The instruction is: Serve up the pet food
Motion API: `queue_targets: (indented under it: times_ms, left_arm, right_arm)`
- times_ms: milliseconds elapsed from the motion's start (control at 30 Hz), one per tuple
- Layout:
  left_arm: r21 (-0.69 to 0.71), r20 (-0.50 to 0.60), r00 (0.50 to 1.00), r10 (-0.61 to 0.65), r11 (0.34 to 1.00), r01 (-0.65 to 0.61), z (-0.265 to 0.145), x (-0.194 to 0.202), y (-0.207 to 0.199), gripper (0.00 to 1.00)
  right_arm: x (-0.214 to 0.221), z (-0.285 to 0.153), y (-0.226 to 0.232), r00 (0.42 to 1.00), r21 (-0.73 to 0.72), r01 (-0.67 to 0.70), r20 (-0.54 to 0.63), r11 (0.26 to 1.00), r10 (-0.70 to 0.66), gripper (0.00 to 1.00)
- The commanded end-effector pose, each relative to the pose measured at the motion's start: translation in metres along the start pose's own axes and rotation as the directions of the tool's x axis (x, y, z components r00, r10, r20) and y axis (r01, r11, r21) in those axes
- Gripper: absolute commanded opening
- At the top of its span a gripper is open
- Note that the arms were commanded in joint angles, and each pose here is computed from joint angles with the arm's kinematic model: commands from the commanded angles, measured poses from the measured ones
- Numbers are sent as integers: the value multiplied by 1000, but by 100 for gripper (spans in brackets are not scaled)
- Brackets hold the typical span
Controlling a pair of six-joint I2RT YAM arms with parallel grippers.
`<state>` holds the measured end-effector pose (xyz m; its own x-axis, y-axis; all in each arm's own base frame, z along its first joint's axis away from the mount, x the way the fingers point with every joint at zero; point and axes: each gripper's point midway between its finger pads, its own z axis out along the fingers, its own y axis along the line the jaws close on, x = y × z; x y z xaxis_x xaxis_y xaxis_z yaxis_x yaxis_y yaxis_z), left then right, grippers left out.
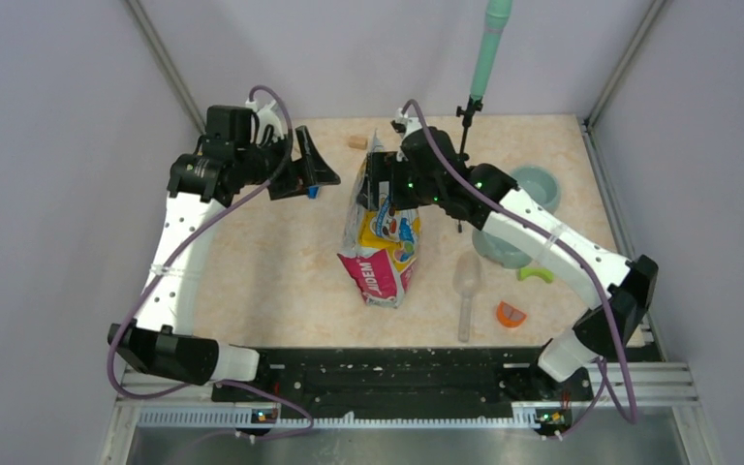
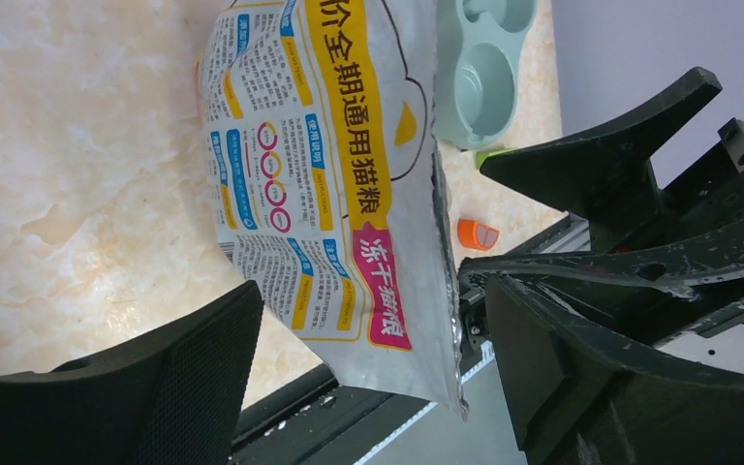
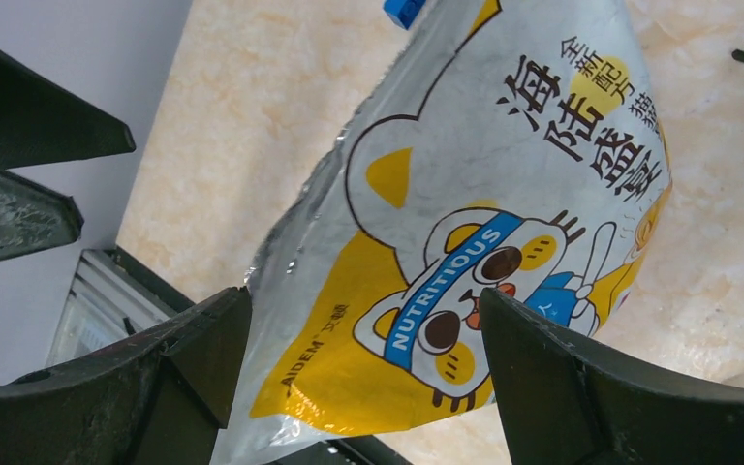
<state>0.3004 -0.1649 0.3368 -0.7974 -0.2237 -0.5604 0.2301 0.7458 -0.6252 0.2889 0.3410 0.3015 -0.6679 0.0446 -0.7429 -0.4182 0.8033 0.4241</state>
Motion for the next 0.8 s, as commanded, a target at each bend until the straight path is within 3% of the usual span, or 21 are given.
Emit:
queue_targets:
  times_ms: [0, 267, 567, 767]
  left_arm:
    - [41, 23, 1000, -8, 999, 7, 8, -4, -2, 89]
    - [37, 11, 1000, 9, 999, -9, 9, 1, 2, 88]
    - [19, -28, 998, -51, 998, 52, 25, 9, 15, 82]
    - [-2, -27, 998, -58, 998, 58, 29, 8, 19, 82]
  right_arm:
    - [-7, 3, 5, 1000, -3, 12, 2, 1000, -12, 89]
    - [3, 3, -6, 1000, 45, -3, -18, 999, 4, 82]
    - [-30, -22, 17, 996, -48, -13, 88, 999, 17, 86]
    - [-24, -18, 28, 998, -60, 29, 62, 998, -25, 86]
